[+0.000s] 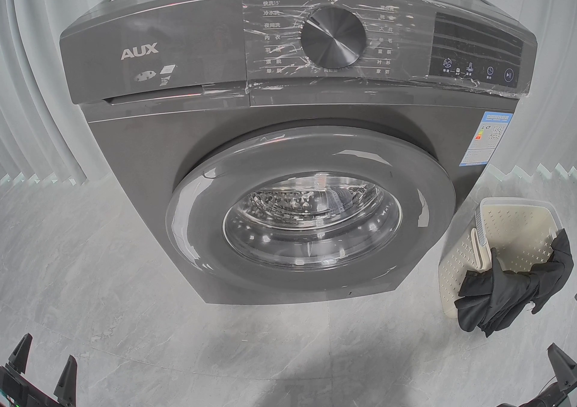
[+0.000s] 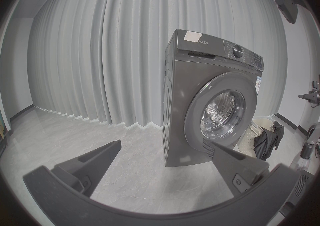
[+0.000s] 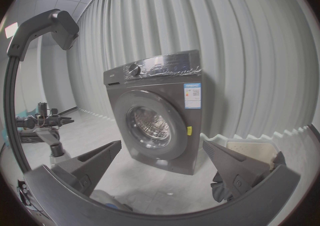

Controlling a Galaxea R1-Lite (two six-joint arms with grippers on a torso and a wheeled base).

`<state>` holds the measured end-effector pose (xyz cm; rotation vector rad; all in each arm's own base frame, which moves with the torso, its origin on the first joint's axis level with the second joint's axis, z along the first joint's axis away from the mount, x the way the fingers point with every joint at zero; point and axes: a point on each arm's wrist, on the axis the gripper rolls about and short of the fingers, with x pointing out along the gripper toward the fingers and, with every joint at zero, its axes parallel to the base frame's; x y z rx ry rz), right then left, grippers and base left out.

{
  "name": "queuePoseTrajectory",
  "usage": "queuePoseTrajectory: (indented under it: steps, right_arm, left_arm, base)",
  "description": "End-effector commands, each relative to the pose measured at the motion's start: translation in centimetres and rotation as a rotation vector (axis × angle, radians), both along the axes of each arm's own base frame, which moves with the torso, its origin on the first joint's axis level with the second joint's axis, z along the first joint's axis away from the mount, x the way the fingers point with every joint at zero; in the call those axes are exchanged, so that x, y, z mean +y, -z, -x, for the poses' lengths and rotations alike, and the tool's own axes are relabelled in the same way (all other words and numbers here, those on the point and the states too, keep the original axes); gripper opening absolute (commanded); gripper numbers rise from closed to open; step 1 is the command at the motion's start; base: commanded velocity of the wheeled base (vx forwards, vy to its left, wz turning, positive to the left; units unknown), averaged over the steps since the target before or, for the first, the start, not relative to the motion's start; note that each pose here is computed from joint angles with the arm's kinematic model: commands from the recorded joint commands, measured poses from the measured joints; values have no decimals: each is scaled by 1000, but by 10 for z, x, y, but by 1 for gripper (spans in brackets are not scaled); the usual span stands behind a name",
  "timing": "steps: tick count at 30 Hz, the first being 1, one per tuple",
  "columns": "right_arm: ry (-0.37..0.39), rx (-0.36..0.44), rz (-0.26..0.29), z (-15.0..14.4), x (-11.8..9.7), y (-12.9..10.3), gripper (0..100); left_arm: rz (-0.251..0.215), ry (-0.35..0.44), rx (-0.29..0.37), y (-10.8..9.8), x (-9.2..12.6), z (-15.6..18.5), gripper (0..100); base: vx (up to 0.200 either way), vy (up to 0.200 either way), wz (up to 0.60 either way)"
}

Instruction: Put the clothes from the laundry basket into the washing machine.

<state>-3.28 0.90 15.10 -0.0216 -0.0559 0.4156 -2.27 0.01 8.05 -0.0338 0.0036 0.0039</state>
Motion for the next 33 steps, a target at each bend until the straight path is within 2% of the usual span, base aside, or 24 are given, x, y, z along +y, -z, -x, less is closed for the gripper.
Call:
queuePoseTrajectory:
  steps: [1,2,3,4,7,8,9,11,14,16,18,25,33]
  right_arm:
    - [-242,280,44,-75,5,-26,100]
    - [-271,288,81,-99,8,-28,100]
    - [-276,290,84,-102,8,-28,100]
    - [-311,306,98,-124,13,-28,100]
    - [-345,327,111,-148,23,-25,100]
    - [-345,327,111,-148,23,-25,100]
    - [-346,334,124,-160,32,-25,100]
    - [-345,338,122,-167,37,-26,100]
    - [-338,373,72,-191,55,-30,100]
    - [-336,374,62,-197,59,-31,100]
    - [-318,361,55,-215,72,-32,100]
    - [-304,318,54,-239,86,-33,100]
    - [-188,260,41,-250,79,-49,100]
  left_arm:
    - [-2,-1,-2,5,0,0,100]
    - [-2,-1,-2,5,0,0,100]
    - [-2,-1,-2,5,0,0,100]
    - [-2,-1,-2,5,0,0,100]
    - [0,-1,-2,5,0,0,100]
    - [0,-1,-2,5,0,0,100]
    - [0,-1,-2,5,0,0,100]
    - [-2,-1,-2,5,0,0,100]
    - [0,-1,-2,5,0,0,100]
    - [0,-1,-2,5,0,0,100]
    - [0,-1,-2,5,0,0,100]
    - [0,-1,-2,5,0,0,100]
    - [0,-1,-2,5,0,0,100]
  base:
    - [0,0,0]
    - [0,0,0]
    - [0,0,0]
    - [0,0,0]
    - [0,0,0]
    - [0,0,0]
    - [0,0,0]
    - [0,0,0]
    - [0,0,0]
    - [0,0,0]
    - [0,0,0]
    - [0,0,0]
    - [0,0,0]
